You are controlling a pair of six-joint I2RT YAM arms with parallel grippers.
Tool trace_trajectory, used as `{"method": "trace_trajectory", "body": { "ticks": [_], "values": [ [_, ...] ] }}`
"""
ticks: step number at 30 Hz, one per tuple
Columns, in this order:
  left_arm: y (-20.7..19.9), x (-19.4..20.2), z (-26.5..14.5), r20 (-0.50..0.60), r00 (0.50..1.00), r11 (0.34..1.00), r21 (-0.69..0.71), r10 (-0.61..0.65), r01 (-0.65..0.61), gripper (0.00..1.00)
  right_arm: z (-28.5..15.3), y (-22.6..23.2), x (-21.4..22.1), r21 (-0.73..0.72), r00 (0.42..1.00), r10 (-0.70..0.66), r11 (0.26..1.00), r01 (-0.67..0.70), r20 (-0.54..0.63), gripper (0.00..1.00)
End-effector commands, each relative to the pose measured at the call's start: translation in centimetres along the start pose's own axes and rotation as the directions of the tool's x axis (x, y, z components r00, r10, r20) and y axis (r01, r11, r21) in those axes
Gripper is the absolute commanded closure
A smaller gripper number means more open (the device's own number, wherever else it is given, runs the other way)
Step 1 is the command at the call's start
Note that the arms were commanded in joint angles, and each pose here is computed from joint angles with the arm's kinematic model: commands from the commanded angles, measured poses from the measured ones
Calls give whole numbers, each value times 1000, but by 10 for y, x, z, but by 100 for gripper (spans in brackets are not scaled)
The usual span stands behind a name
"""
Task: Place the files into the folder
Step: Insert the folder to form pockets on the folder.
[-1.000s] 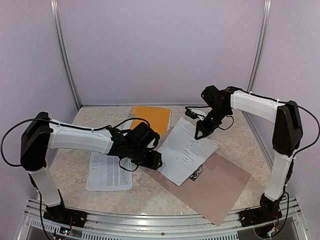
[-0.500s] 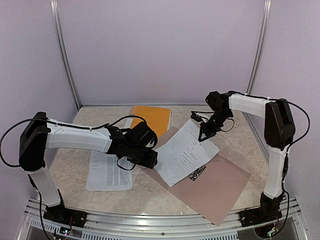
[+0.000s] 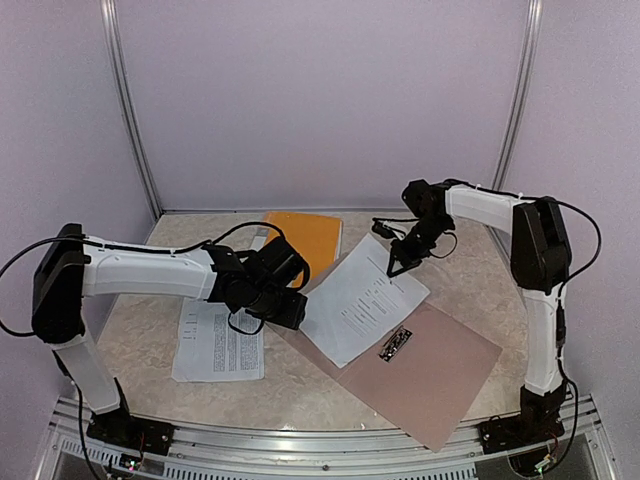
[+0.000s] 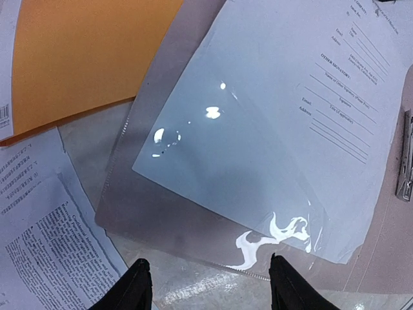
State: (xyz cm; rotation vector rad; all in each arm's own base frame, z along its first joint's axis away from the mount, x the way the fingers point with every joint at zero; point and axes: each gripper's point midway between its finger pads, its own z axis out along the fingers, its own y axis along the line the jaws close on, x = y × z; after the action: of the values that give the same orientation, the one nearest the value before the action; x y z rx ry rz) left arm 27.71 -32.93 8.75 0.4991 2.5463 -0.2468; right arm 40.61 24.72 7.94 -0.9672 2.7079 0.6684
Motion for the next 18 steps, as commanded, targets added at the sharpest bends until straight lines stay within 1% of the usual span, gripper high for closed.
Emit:
{"method": "trace_trajectory", "body": {
  "ticks": [1,11,18],
  "values": [
    [6,-14,-14,37,999,1000,-21,3,-2,41,9,-1,3,7,998,-38,999,39,-51,100],
    [9,-13,-13,28,1000,999,-33,-2,3,41,14,4,-8,3,991,-118,993,119,-66,100],
    [12,-11,-14,21,1000,999,-45,-7,8,41,24,8,-14,-10,988,-134,991,134,-80,100]
  ]
}}
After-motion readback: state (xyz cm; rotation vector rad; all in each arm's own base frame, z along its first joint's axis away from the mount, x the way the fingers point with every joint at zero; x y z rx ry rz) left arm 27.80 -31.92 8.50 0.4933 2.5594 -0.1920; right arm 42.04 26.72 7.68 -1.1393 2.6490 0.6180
